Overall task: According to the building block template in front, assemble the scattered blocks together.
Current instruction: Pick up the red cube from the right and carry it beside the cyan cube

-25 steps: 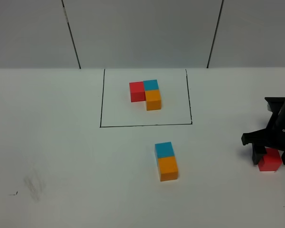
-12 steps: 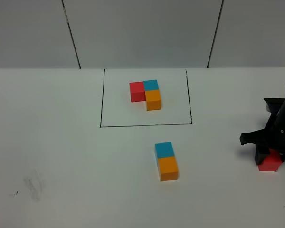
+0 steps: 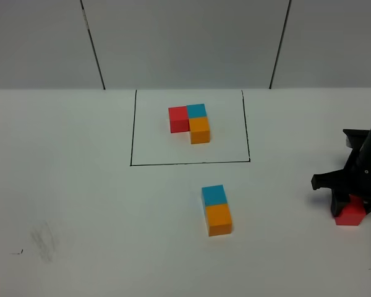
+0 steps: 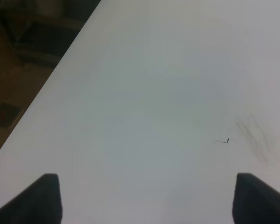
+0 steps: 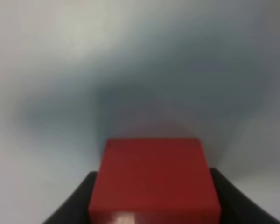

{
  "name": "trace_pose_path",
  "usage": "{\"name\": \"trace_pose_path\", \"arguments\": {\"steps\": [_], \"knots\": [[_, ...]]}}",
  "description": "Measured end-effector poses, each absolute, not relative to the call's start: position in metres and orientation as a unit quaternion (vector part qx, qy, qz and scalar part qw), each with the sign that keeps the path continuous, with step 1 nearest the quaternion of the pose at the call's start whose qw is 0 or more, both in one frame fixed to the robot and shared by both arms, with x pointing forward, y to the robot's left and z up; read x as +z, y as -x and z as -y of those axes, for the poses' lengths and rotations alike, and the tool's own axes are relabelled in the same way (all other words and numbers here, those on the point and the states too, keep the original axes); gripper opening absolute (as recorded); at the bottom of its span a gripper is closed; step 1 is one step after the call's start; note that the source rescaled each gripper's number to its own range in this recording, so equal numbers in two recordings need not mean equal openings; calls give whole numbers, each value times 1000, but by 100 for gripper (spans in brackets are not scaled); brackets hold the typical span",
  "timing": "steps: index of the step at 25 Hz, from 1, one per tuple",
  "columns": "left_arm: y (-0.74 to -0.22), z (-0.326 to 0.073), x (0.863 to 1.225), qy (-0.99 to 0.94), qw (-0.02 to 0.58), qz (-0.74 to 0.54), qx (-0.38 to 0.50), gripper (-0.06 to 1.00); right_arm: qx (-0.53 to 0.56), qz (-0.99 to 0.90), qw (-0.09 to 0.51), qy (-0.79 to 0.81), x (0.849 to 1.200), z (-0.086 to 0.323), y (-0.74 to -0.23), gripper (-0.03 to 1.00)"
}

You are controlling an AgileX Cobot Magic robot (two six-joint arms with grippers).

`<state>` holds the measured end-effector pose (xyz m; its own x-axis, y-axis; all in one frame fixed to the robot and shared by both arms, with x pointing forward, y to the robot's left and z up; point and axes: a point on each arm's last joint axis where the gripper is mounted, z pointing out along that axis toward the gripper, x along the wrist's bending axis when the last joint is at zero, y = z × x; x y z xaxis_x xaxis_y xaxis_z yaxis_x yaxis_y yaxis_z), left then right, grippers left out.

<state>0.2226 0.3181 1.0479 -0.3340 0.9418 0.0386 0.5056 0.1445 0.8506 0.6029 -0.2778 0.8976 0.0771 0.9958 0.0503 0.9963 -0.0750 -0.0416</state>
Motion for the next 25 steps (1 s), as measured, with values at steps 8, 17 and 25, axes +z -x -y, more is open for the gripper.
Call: {"name": "trace_pose_path", "arguments": {"steps": [8,17,25], "knots": [[-223,-318,1048,-511,267,-708,408,84,-7,678,30,734,898,277,-604,0],[-223,-318,1048,-511,267,-708,408,84,-65,684,-17,726,966,273,-593,0],[-223,-318,1048,-511,267,-708,408,84,-43,716,-2,697,1029,264,-561,0]]}}
